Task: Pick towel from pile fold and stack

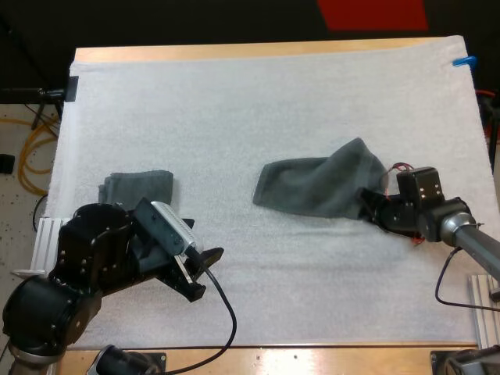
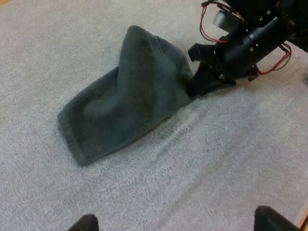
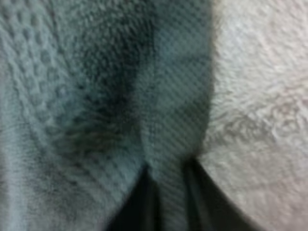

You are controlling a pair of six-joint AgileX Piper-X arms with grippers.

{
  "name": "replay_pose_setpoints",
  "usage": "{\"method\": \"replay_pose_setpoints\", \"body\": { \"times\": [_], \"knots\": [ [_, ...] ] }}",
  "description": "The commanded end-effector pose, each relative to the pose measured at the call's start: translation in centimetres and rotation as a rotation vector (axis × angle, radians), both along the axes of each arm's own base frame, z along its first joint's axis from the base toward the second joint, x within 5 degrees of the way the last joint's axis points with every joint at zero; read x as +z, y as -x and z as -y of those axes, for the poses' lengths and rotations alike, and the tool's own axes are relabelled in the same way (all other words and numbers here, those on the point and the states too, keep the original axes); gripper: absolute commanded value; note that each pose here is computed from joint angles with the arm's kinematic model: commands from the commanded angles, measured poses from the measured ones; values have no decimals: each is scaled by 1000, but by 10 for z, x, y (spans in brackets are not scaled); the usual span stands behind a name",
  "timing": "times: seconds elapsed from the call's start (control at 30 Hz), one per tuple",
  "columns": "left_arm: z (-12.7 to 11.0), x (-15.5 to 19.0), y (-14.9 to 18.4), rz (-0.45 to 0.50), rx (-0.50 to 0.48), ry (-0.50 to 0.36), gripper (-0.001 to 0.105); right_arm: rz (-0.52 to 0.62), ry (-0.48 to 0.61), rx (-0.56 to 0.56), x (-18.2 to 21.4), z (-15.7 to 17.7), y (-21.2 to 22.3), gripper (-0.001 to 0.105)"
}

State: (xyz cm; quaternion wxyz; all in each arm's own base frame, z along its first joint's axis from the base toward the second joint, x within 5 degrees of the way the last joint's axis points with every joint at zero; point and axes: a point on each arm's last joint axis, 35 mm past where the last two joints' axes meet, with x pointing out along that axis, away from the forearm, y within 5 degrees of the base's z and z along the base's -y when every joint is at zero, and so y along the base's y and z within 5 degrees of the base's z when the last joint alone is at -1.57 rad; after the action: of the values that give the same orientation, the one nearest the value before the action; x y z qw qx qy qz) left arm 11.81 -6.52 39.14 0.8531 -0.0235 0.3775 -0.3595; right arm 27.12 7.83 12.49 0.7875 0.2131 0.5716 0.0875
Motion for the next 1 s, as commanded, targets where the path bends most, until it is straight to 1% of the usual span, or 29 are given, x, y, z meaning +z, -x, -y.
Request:
{"method": "replay_pose_setpoints", "body": {
  "times": [0.0, 0.03, 0.17, 0.2, 0.3, 0.47, 0.6, 0.67, 0.73, 0.8, 0.83, 0.9, 0.97],
  "knots": [
    [1, 1, 1, 13, -15, 8, 62, -20, 49, 40, 0, 1, 8, 0],
    [1, 1, 0, 13, -16, 7, 62, -11, 64, 59, 3, 2, 9, 0],
    [6, -2, -10, -2, -15, 1, 62, -19, 187, 165, 21, 9, 26, 0],
    [8, -5, -16, -13, -15, -4, 62, -22, 208, 205, 28, 10, 32, 0],
    [16, -11, -32, -39, -31, 2, 62, -30, 232, 266, 42, 14, 45, 0],
    [33, -28, -68, -83, -71, 36, 62, -37, 237, 280, 59, 17, 59, 0],
    [47, -54, -100, -156, -71, 11, 62, -28, 236, 279, 68, 19, 66, 0],
    [55, -67, -111, -197, -77, -2, 62, -30, 236, 279, 70, 20, 68, 0],
    [66, -83, -121, -236, -97, -19, 62, -33, 236, 280, 70, 20, 69, 0],
    [86, -104, -132, -270, -138, -38, 62, -33, 236, 280, 70, 20, 69, 0],
    [90, -110, -135, -280, -142, -40, 62, -33, 236, 280, 70, 20, 69, 0],
    [110, -130, -142, -309, -154, -57, 62, -33, 236, 280, 70, 20, 69, 0],
    [122, -146, -147, -309, -153, -95, 62, -35, 237, 280, 70, 20, 69, 0]
  ]
}}
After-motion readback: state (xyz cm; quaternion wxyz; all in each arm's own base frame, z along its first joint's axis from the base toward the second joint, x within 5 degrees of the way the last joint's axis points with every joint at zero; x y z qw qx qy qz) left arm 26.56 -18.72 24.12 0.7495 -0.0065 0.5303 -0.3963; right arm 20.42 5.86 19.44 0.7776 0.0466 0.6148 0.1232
